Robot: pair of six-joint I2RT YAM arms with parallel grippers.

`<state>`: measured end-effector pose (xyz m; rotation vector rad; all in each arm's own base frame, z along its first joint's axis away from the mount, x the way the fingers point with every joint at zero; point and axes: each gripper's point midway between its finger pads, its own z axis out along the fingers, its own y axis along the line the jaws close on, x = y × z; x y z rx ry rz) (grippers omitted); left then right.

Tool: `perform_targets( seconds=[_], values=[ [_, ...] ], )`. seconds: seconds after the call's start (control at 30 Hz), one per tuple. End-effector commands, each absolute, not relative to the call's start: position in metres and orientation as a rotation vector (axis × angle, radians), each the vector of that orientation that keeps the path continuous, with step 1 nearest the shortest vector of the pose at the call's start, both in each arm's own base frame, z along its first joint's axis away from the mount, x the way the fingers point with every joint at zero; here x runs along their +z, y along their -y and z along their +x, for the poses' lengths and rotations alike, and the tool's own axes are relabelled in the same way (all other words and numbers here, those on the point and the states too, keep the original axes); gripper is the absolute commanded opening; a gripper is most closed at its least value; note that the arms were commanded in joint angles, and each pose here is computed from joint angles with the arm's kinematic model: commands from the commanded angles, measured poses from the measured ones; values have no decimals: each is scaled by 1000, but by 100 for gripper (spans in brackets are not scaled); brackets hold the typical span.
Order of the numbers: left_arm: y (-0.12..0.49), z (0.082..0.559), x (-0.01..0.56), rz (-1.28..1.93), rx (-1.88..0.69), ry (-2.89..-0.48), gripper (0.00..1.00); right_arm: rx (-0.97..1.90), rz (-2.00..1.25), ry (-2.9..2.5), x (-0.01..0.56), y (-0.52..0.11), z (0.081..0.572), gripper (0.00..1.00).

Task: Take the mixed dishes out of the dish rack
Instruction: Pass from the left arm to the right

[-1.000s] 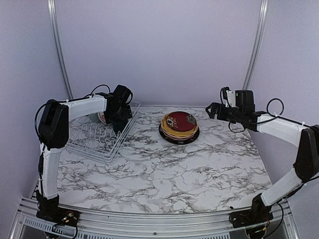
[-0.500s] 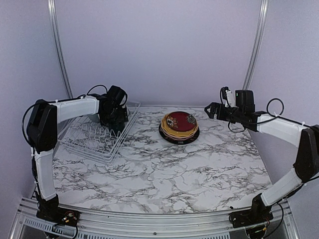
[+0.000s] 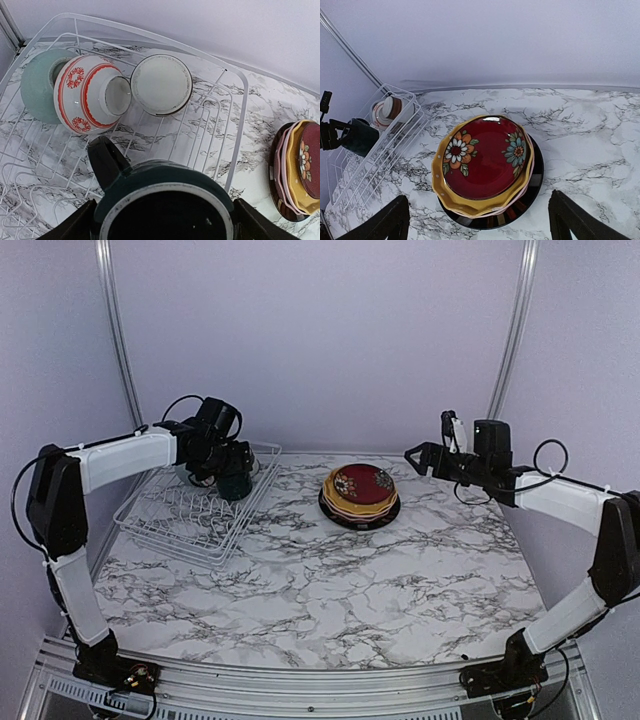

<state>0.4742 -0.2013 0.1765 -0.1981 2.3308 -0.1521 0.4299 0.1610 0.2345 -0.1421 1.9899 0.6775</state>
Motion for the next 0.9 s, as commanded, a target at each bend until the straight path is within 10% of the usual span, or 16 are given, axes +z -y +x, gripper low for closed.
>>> perform_targets(
  seconds=[0.0, 0.87],
  values=[
    [204, 475, 232, -177, -300, -2179, 55, 811, -198, -1928, 249, -178, 424, 92],
    [247, 409, 322, -21, -954, -1918, 46, 1393, -483, -1792, 280, -343, 373, 82]
  ],
)
